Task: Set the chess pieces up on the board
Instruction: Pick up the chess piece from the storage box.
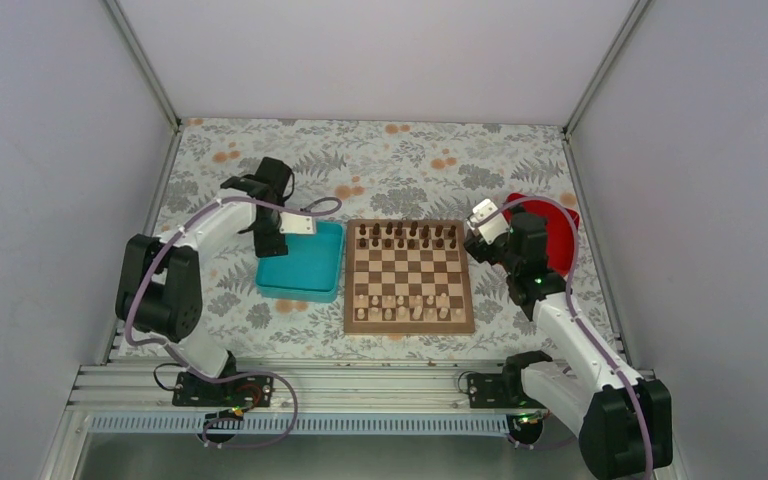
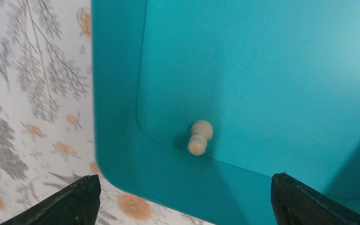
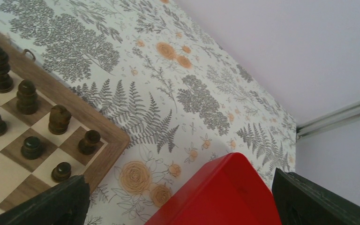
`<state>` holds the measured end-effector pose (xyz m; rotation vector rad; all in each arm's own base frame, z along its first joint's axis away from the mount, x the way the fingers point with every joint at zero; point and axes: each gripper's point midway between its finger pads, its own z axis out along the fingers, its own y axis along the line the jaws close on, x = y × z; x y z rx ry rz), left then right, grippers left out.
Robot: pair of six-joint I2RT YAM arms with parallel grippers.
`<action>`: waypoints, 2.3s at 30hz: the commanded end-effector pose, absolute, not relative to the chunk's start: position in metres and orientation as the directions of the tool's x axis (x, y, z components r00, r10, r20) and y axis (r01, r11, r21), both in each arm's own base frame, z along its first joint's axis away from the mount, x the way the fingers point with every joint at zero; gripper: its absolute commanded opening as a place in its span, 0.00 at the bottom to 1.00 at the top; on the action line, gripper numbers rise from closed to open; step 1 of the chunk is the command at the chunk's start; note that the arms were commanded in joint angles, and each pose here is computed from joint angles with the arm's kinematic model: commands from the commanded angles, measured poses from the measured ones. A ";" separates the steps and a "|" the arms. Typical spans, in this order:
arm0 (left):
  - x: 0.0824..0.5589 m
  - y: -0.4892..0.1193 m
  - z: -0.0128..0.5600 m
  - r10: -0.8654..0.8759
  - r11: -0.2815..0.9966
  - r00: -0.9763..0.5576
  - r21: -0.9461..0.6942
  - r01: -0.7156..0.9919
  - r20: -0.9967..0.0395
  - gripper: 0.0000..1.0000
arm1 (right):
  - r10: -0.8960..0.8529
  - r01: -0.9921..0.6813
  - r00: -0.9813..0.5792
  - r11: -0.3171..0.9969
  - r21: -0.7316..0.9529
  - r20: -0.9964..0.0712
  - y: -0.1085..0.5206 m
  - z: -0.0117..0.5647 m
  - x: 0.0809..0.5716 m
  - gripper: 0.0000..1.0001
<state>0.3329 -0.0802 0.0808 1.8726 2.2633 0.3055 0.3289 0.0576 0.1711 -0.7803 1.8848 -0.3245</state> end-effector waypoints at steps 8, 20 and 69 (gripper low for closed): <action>0.358 -0.101 0.080 0.996 -0.083 0.089 0.169 0.982 -0.030 0.80 | -0.639 -0.430 -0.271 0.749 -0.503 -0.720 0.066 0.163 0.328 1.00; 0.356 -0.100 0.106 0.993 -0.092 0.105 0.231 0.969 -0.045 0.76 | -0.649 -0.422 -0.292 0.747 -0.514 -0.703 0.062 0.158 0.330 1.00; 0.329 -0.085 0.042 0.985 0.052 -0.068 0.099 0.994 0.157 0.47 | -0.663 -0.488 -0.343 0.731 -0.477 -0.665 0.066 0.135 0.328 1.00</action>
